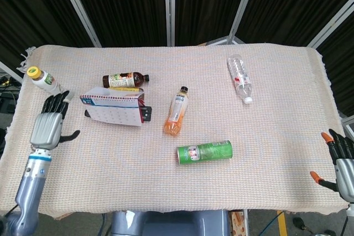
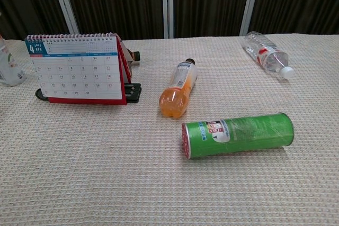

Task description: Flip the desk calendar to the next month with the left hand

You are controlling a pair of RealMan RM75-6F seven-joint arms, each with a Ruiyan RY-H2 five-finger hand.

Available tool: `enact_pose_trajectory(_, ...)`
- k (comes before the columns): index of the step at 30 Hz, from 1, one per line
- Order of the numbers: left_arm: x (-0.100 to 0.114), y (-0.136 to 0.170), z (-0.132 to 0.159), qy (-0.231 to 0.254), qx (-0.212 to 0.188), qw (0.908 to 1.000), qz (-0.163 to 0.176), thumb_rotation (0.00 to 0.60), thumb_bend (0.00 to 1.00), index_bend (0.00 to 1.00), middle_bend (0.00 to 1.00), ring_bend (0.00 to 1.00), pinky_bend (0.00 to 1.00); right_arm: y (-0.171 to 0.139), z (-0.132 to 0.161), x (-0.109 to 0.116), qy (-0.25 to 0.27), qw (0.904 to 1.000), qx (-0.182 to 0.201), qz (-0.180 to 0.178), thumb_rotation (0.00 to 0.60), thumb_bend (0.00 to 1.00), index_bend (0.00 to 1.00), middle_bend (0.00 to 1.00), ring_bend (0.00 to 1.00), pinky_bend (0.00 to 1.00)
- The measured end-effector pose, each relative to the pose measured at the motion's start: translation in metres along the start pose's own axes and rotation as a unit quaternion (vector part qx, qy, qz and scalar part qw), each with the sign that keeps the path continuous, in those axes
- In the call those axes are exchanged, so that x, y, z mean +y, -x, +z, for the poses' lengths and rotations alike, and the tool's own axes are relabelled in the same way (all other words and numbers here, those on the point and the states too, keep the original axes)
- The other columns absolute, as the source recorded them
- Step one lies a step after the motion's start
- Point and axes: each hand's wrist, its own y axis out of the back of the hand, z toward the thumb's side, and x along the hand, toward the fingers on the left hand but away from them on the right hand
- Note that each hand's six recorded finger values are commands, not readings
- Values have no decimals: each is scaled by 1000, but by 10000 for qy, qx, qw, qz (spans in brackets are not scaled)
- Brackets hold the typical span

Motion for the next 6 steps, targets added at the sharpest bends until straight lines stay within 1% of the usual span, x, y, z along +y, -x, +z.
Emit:
enact_pose_trajectory(3,-5,28,-12,-149,152,9997,-109,600,192,0,0,0,0,0,2,0,-19,10000,22,-12,600,91,0,0,0,0)
enact_pose_trajectory(6,-6,45,-22,-326,266,9990,-133,600,192,0,0,0,0,-1,3,-1,-45,10000,33,2,600,90,0,0,0,0)
